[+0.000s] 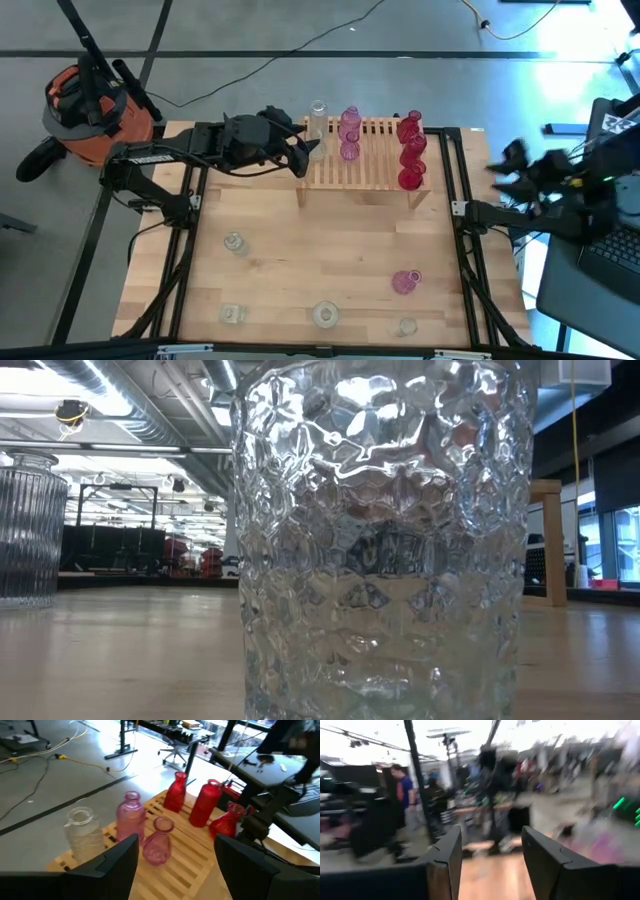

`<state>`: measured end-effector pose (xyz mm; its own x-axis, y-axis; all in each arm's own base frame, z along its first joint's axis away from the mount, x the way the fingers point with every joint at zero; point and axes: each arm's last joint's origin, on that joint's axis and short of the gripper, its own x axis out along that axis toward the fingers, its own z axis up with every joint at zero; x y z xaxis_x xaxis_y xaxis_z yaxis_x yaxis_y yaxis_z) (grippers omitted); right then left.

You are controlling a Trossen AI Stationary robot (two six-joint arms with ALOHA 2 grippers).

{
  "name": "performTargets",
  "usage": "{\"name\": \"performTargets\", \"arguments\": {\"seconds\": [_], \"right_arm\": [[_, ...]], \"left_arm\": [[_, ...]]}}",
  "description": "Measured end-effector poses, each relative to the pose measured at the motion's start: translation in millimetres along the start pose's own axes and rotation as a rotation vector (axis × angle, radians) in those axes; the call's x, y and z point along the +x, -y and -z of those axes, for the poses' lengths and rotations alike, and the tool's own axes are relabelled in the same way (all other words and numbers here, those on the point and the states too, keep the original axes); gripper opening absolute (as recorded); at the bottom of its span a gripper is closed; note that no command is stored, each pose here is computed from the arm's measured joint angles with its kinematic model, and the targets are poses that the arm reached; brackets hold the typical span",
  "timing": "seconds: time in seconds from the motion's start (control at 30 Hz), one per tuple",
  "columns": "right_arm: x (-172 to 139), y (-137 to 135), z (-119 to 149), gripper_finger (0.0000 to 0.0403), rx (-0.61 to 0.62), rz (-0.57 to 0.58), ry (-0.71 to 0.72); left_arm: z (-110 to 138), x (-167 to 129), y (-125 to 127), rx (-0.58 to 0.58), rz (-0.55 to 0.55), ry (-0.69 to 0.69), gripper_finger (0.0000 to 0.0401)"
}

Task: Sort vases onto shelf
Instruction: Put the pink vase on the shelf aligned with the other pink vase

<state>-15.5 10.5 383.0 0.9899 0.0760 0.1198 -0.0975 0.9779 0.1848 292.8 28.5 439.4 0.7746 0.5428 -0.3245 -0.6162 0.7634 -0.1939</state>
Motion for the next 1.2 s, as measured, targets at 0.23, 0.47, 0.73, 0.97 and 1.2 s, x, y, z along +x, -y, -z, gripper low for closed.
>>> {"name": "performTargets", "arguments": {"seconds": [0.23, 0.47, 0.73, 0.97, 1.2], "right_arm": [[31.9, 21.4, 88.2, 0.0154, 0.269, -0.162, -0.293], [27.0, 26.6, 131.0, 0.0154, 0.308, -0.216, -0.603], [20.3, 26.6, 140.3, 0.0154, 0.211, -0.236, -0.692], [30.9, 26.5, 132.1, 0.0154, 0.308, -0.289, -0.642], [50.8, 29.4, 118.8, 0.0154, 0.3, -0.332, -0.55]], "left_arm": [[-1.1, 1.2, -2.2, -0.003, -0.009, 0.003, 0.025], [1.4, -2.2, 3.7, 0.004, 0.014, -0.002, 0.025], [5.3, -4.5, 6.4, 0.021, 0.018, -0.025, 0.0251], [5.7, -4.5, 6.0, 0.018, 0.013, -0.029, 0.0251], [5.1, -4.5, 4.6, 0.018, -0.035, -0.008, 0.0251]]}}
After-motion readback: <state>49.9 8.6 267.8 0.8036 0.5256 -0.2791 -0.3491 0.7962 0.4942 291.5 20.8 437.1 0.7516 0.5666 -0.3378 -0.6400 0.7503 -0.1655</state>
